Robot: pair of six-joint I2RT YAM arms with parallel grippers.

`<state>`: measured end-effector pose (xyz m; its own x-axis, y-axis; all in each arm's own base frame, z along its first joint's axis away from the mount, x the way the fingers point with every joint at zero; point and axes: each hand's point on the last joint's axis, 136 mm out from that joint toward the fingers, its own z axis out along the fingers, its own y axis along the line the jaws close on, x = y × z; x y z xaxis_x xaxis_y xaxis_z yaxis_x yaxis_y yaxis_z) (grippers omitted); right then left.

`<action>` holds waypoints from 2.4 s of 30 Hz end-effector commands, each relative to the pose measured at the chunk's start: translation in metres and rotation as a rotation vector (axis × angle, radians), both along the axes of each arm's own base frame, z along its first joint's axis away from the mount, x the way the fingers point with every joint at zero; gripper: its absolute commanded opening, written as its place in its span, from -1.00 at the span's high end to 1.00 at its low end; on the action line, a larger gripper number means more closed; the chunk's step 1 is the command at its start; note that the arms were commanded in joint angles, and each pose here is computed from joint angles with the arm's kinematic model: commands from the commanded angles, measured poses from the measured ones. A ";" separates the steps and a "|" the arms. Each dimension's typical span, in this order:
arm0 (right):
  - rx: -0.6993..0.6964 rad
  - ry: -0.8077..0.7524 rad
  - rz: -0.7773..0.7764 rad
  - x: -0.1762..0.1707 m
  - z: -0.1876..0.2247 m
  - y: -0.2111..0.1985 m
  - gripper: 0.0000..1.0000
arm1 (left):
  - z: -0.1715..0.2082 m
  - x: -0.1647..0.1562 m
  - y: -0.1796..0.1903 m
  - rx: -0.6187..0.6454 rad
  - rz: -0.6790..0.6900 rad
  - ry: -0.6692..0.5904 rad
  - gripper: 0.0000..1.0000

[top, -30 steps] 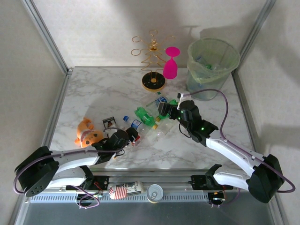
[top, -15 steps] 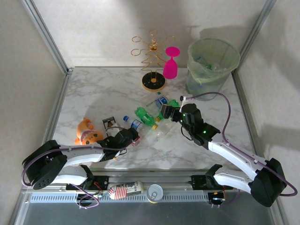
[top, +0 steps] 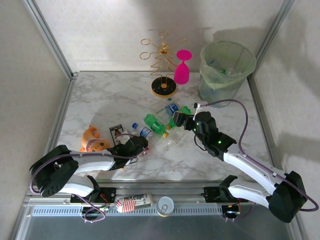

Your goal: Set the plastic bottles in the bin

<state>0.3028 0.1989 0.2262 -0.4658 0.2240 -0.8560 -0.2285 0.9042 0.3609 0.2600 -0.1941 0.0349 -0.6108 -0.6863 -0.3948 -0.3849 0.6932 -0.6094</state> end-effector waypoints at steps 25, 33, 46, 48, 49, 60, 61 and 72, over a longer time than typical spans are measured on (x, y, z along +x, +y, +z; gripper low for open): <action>0.178 -0.118 0.704 -0.081 0.020 0.127 -0.98 | 0.194 0.038 -0.028 -0.387 -0.150 -0.516 -0.06; 0.189 -0.070 0.747 -0.080 0.007 0.148 -0.98 | 0.216 0.021 -0.057 -0.444 -0.375 -0.606 -0.05; 0.332 -0.048 0.834 -0.102 0.030 0.139 -0.97 | 0.208 -0.009 -0.039 -0.387 -0.452 -0.707 -0.09; 0.371 -0.034 0.860 -0.105 0.034 0.138 -0.97 | 0.211 -0.013 -0.039 -0.405 -0.468 -0.724 -0.09; 0.385 -0.028 0.876 -0.106 0.036 0.138 -0.97 | 0.213 -0.015 -0.041 -0.414 -0.481 -0.732 -0.09; 0.436 0.055 0.981 -0.110 0.027 0.153 -0.74 | 0.228 -0.027 -0.046 -0.479 -0.537 -0.777 -0.09; 0.438 0.064 0.989 -0.111 0.025 0.154 -0.72 | 0.231 -0.028 -0.045 -0.489 -0.535 -0.786 -0.09; 0.461 0.110 1.029 -0.110 0.018 0.163 -0.58 | 0.240 -0.033 -0.050 -0.544 -0.567 -0.813 -0.10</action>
